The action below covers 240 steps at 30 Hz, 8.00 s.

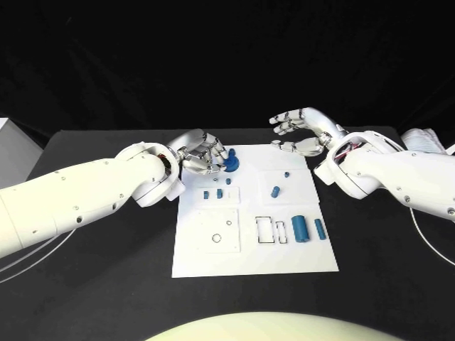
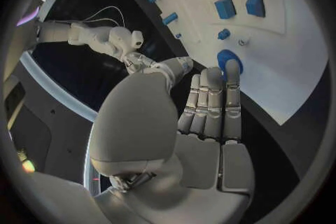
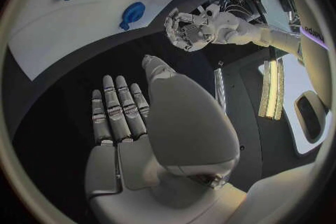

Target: Assemble the parts on the task board

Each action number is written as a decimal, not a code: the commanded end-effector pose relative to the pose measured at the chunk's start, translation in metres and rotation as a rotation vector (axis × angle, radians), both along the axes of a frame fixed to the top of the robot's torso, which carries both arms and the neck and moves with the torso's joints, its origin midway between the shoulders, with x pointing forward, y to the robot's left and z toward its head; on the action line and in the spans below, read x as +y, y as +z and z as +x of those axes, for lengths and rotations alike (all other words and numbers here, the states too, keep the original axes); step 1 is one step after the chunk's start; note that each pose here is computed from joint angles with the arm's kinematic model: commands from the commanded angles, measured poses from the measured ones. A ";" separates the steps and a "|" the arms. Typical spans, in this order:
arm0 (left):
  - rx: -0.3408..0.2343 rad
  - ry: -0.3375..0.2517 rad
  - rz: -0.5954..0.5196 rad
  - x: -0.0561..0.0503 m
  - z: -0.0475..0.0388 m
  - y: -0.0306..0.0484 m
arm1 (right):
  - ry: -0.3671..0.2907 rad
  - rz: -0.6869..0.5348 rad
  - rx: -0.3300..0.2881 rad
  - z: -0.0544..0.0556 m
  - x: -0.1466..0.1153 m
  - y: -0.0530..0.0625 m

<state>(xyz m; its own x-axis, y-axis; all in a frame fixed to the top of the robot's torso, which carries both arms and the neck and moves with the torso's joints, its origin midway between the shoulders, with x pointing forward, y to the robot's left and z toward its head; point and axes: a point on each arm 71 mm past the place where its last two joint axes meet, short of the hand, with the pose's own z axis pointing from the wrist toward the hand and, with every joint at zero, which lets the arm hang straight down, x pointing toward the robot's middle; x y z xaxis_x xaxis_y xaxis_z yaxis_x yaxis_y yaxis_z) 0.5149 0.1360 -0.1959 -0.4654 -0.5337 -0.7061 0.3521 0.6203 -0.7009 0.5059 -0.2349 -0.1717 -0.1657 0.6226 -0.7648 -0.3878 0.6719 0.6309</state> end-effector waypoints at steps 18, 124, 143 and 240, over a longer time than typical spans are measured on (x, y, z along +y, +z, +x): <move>-0.157 -0.206 0.397 -0.026 0.0046 -0.0150 | 0.025 0.015 -0.009 -0.002 0.005 0.001; -0.057 -0.133 0.368 0.007 0.0141 -0.0090 | 0.029 0.020 -0.014 -0.004 0.005 0.002; -0.065 -0.125 0.385 0.000 0.0191 -0.0154 | 0.030 0.021 -0.014 -0.004 0.006 0.002; -0.054 -0.124 0.418 -0.003 0.0196 -0.0230 | 0.012 0.024 -0.008 -0.003 0.003 0.002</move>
